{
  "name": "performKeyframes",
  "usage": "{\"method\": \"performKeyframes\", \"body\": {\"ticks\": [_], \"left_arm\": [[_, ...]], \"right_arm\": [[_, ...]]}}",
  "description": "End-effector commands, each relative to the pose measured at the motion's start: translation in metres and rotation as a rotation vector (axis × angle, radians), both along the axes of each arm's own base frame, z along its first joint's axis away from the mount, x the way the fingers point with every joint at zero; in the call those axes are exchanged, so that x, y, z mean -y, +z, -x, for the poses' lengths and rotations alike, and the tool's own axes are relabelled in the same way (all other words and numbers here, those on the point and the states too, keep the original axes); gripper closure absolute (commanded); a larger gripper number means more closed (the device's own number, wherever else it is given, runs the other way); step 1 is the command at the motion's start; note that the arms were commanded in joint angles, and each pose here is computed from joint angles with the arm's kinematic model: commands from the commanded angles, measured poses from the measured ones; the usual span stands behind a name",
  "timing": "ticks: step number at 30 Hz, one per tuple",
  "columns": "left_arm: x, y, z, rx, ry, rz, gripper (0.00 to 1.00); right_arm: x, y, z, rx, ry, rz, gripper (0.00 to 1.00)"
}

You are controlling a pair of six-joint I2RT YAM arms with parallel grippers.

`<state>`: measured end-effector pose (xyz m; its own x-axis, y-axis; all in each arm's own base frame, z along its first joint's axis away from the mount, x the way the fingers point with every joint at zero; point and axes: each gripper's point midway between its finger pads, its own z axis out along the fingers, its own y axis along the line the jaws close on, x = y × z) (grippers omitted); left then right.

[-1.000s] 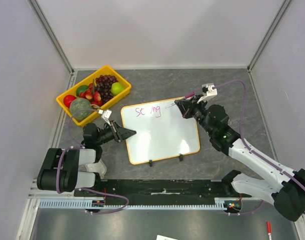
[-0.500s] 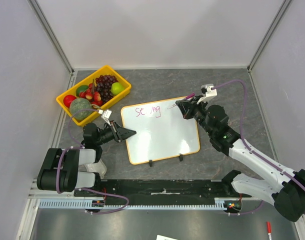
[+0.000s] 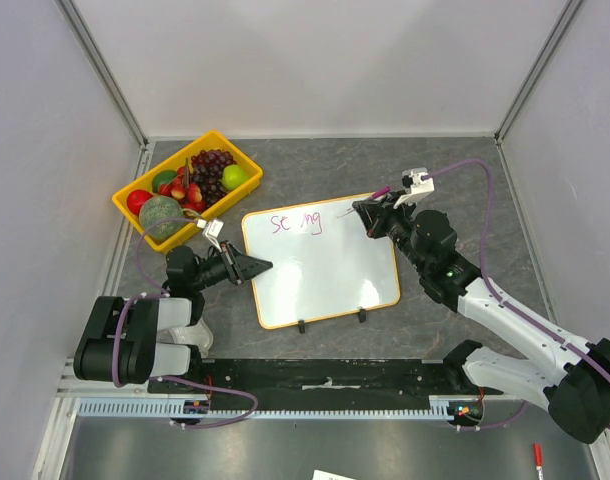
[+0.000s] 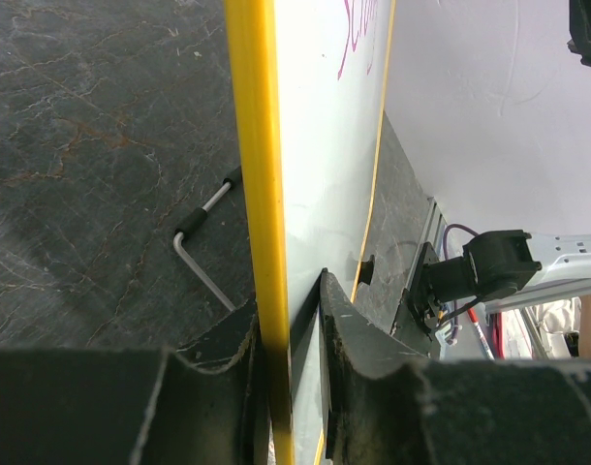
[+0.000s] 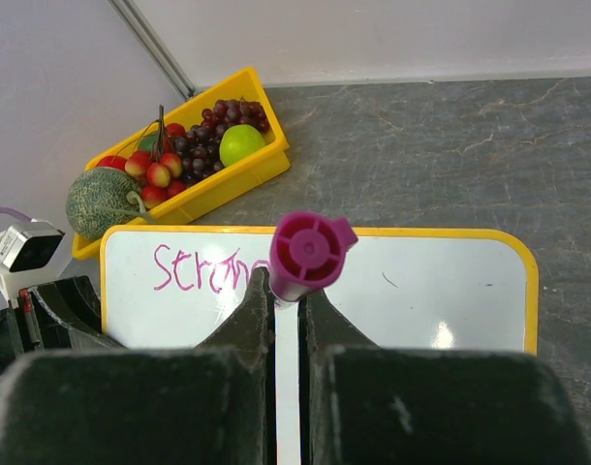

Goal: Write a sentence on the whiteboard
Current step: Pick up the sentence from the whiteboard.

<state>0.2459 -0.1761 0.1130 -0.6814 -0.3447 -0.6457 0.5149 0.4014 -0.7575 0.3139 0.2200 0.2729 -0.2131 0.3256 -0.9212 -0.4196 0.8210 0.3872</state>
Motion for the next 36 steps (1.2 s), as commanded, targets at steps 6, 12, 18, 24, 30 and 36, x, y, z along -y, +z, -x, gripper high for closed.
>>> {"method": "performKeyframes", "body": {"ticks": [6,12,18,24,30,36], "left_arm": [[-0.002,-0.001,-0.008,0.071,0.013,-0.051,0.98],[-0.002,-0.001,-0.008,0.067,0.013,-0.049,0.98],[-0.002,-0.002,-0.008,0.065,0.013,-0.05,0.98],[-0.001,-0.002,-0.007,0.065,0.009,-0.049,0.98],[-0.001,-0.002,-0.007,0.064,0.009,-0.049,0.98],[-0.001,-0.002,-0.008,0.065,0.009,-0.049,0.98]], "right_arm": [[0.002,0.014,-0.006,0.051,-0.017,-0.008,1.0],[0.003,0.019,-0.011,0.063,-0.034,0.012,1.0],[0.009,0.011,-0.021,0.051,-0.095,0.026,1.0],[0.014,0.012,-0.028,0.063,-0.143,0.011,1.0],[0.008,0.006,-0.039,0.05,-0.148,0.03,1.0],[0.007,-0.005,-0.045,0.029,-0.169,0.047,1.0]]}}
